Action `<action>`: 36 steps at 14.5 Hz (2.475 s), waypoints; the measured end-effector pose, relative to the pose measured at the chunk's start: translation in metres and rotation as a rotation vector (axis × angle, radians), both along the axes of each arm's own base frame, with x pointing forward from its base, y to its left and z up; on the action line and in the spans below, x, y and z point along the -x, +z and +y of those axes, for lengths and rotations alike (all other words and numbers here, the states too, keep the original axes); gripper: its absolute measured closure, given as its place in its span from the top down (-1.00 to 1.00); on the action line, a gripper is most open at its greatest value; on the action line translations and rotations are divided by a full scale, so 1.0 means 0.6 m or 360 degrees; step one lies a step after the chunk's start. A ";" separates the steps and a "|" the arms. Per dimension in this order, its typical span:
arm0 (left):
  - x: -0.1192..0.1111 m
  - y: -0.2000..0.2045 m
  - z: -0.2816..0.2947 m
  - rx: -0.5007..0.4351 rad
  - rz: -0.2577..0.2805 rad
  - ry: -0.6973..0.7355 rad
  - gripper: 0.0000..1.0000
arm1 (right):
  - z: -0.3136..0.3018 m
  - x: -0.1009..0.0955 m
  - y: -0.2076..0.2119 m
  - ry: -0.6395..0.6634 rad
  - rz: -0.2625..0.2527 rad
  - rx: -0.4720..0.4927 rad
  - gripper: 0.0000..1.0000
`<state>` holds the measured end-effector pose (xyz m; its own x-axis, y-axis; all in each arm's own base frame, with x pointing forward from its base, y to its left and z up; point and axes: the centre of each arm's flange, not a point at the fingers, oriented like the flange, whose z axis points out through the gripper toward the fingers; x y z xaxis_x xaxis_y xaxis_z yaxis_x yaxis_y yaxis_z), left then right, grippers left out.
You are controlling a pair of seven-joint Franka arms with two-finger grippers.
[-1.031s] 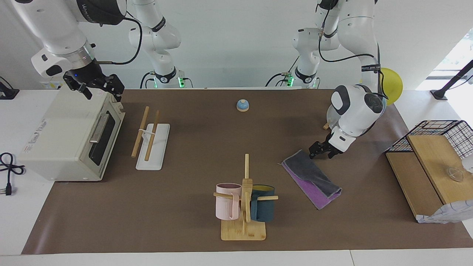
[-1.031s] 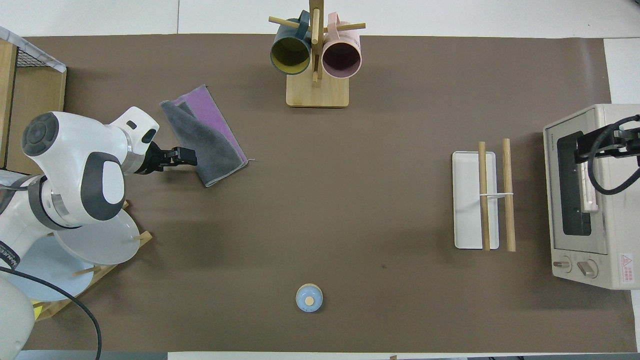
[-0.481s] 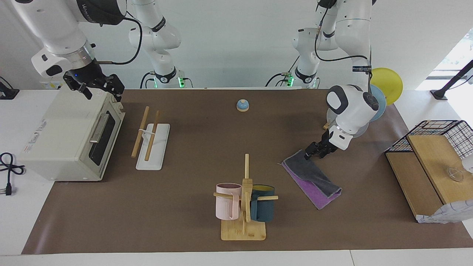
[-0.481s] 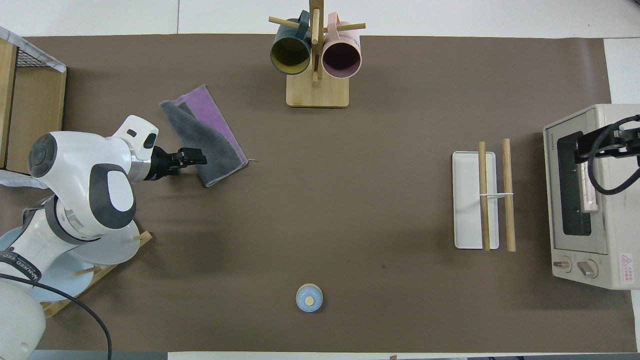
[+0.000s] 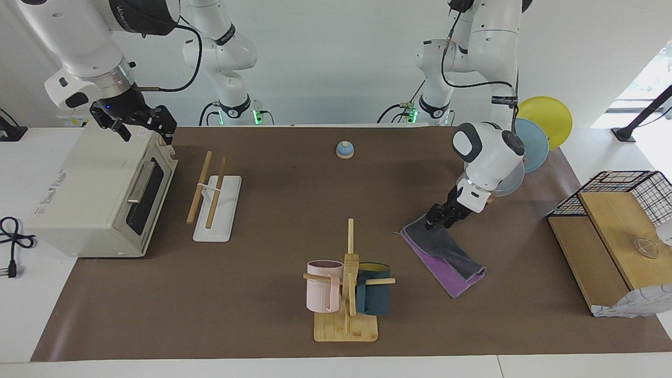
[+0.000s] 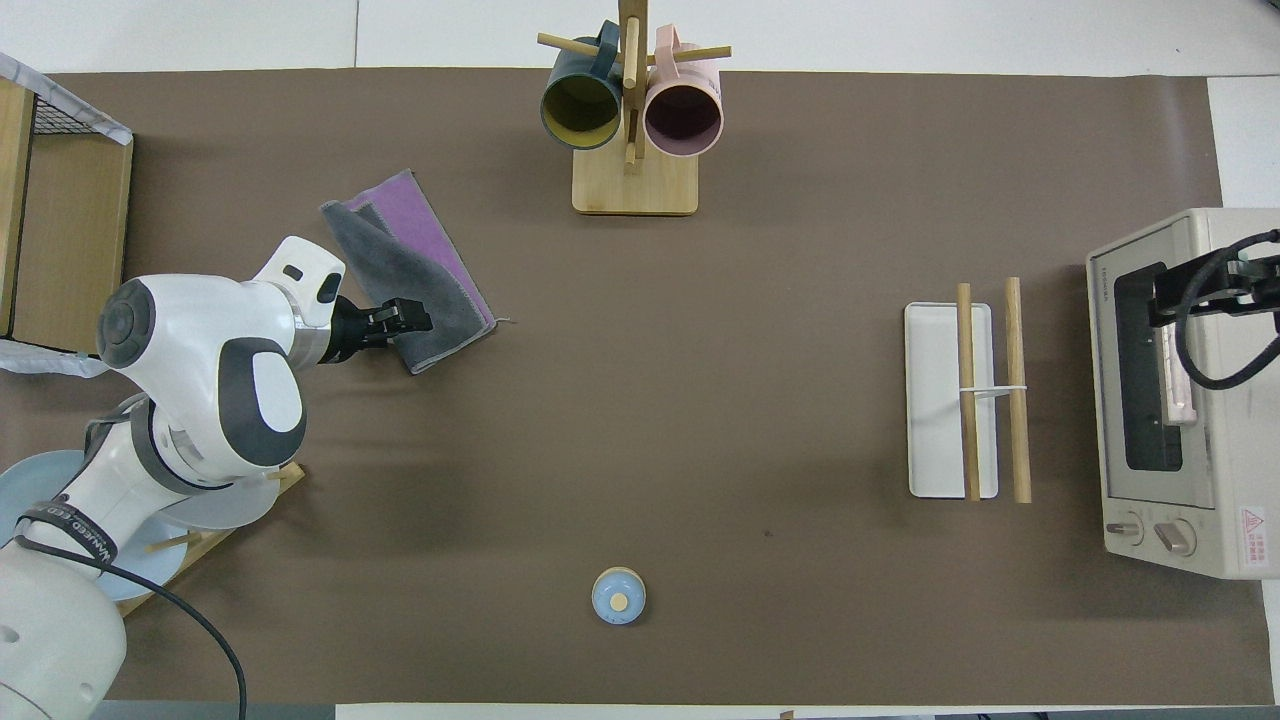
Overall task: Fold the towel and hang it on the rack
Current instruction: 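Lift the folded towel with the left gripper toward the table center, then carry the towel with the left gripper while the right gripper approaches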
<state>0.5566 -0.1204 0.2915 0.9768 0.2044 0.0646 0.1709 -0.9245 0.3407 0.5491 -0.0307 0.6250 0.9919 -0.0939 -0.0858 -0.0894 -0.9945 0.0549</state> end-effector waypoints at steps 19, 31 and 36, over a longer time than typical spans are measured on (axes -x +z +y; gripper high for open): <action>-0.054 0.221 -0.064 0.0191 0.0355 0.0225 -0.96 | 0.000 0.000 0.000 0.0000 0.0000 0.0000 1.00; 0.011 0.507 -0.242 0.0539 0.0859 0.1460 -0.96 | 0.018 0.000 -0.001 0.0036 0.0006 -0.0004 1.00; 0.096 0.583 -0.368 0.0745 0.1062 0.1894 -0.96 | 0.063 0.007 -0.038 -0.0008 0.0004 -0.0312 1.00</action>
